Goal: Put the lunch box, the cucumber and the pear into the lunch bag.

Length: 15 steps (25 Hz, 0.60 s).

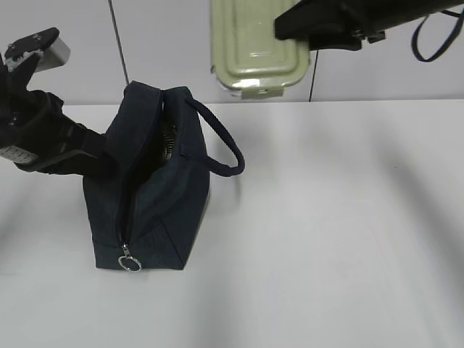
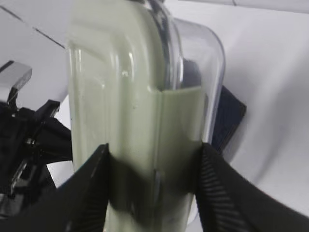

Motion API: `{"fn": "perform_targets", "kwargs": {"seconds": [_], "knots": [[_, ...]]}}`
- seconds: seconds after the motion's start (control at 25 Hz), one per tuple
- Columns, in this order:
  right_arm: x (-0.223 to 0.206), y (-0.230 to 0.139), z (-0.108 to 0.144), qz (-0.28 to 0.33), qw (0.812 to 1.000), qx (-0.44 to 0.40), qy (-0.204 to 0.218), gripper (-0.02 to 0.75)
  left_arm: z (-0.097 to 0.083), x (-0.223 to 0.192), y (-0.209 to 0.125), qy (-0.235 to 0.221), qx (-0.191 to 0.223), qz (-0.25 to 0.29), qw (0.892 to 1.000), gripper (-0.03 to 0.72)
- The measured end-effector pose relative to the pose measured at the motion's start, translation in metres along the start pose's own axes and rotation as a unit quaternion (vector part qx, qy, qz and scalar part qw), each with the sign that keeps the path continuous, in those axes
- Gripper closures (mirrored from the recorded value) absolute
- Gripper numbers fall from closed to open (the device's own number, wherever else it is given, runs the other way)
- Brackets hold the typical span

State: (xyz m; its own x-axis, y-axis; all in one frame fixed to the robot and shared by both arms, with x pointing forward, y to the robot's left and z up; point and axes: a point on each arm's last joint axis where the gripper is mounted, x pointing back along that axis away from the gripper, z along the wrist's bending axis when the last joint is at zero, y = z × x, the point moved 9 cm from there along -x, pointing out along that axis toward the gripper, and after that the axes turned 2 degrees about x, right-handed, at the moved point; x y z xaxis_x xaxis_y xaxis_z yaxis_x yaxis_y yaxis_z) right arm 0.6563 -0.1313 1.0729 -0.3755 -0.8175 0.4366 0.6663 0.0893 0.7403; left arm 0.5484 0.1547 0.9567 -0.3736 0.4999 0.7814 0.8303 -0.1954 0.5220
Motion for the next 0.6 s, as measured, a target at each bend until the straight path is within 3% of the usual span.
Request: {"fn": "perform_targets", "kwargs": {"seconds": [0.28, 0.4, 0.6], "knots": [[-0.075, -0.024, 0.059, 0.065, 0.996, 0.05, -0.038, 0.369, 0.0, 0.0, 0.0, -0.001, 0.0, 0.001, 1.0, 0.687], [-0.094, -0.026, 0.068, 0.056, 0.996, 0.044, -0.055, 0.369, 0.0, 0.0, 0.0, -0.001, 0.0, 0.001, 1.0, 0.687], [-0.114, -0.036, 0.056, 0.062, 0.993, 0.03, -0.098, 0.369, 0.0, 0.0, -0.001, -0.001, 0.0, 0.002, 1.0, 0.687]]}}
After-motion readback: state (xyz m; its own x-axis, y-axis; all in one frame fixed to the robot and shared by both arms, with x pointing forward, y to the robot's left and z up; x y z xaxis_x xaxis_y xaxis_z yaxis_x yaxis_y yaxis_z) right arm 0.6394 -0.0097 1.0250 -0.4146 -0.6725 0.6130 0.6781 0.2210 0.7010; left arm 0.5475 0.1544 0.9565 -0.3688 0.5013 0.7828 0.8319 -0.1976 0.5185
